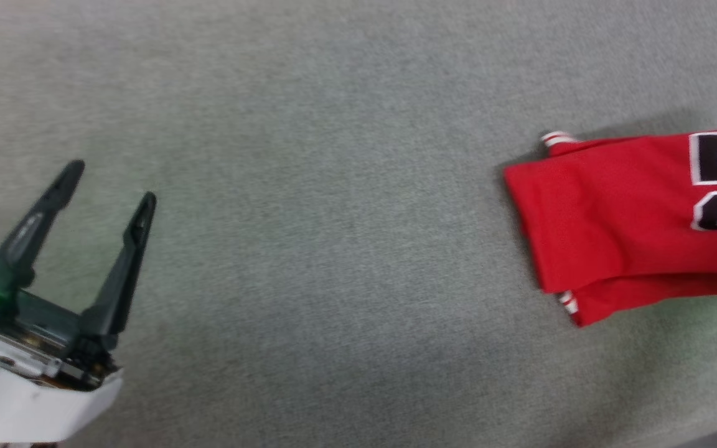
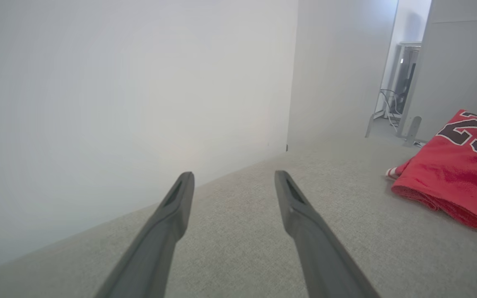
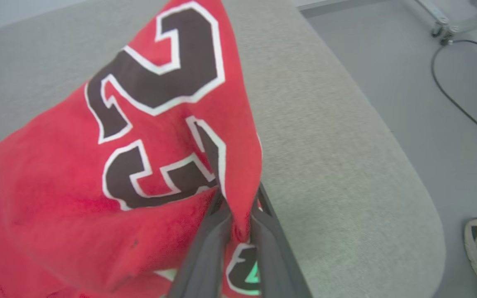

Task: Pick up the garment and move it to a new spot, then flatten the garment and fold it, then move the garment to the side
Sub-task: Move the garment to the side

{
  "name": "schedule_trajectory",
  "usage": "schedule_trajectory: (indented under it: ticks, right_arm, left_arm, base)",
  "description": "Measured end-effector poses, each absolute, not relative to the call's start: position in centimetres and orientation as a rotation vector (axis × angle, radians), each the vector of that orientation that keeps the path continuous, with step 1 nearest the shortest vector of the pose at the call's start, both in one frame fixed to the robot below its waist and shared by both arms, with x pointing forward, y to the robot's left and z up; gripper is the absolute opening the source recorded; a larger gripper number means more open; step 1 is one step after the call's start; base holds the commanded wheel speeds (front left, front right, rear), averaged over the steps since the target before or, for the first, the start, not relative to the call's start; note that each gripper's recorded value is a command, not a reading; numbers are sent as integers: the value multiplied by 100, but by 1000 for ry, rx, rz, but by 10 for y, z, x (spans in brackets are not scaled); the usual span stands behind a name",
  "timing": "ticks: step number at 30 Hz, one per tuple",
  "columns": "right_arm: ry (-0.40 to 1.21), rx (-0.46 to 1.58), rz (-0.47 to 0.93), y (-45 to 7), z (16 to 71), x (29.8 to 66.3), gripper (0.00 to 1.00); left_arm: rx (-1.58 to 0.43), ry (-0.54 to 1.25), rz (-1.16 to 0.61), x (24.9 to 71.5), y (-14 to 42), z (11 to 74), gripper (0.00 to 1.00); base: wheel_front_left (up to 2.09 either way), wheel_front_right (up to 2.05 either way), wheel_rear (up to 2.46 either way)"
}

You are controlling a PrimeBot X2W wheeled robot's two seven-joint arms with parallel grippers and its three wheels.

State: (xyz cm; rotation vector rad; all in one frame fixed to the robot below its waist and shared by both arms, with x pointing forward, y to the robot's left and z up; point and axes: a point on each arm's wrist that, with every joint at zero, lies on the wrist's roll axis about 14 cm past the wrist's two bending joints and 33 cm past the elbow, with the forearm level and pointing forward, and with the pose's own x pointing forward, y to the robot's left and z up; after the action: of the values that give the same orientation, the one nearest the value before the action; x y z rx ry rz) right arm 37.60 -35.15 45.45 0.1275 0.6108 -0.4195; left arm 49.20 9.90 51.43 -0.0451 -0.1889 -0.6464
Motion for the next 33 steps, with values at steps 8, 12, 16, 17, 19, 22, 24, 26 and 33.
schedule_trajectory:
  ticks: [8,12,16,17,19,22,24,26,33]
  right_arm:
    - [506,47,-618,-403,467,358,0]
    - [437,-10,-699,-427,480,357,0]
    - [383,-79,-751,-443,495,361,0]
    - [365,-94,-762,-447,500,363,0]
    - [338,-113,-776,-452,507,367,0]
    - [321,-150,-796,-458,512,371,0]
    - [317,-174,-804,-460,512,372,0]
    - [319,-184,-802,-462,507,376,0]
    - [320,-241,-818,-469,498,378,5]
  left_arm:
    - [-33,-251,-800,512,65,514,100]
    - [-49,-286,-870,518,46,513,100]
    - [-66,-302,-907,526,34,508,100]
    - [-69,-302,-912,527,32,506,100]
    - [-70,-302,-922,530,30,503,100]
    - [-67,-295,-928,534,30,496,100]
    - [-63,-291,-929,536,31,493,100]
    - [-60,-286,-926,539,33,490,100]
    - [-51,-273,-917,544,38,483,100]
  base:
    - [0,0,0]
    - [0,0,0]
    - [0,0,0]
    - [0,0,0]
    - [0,0,0]
    - [0,0,0]
    - [0,0,0]
    - [0,0,0]
    - [0,0,0]
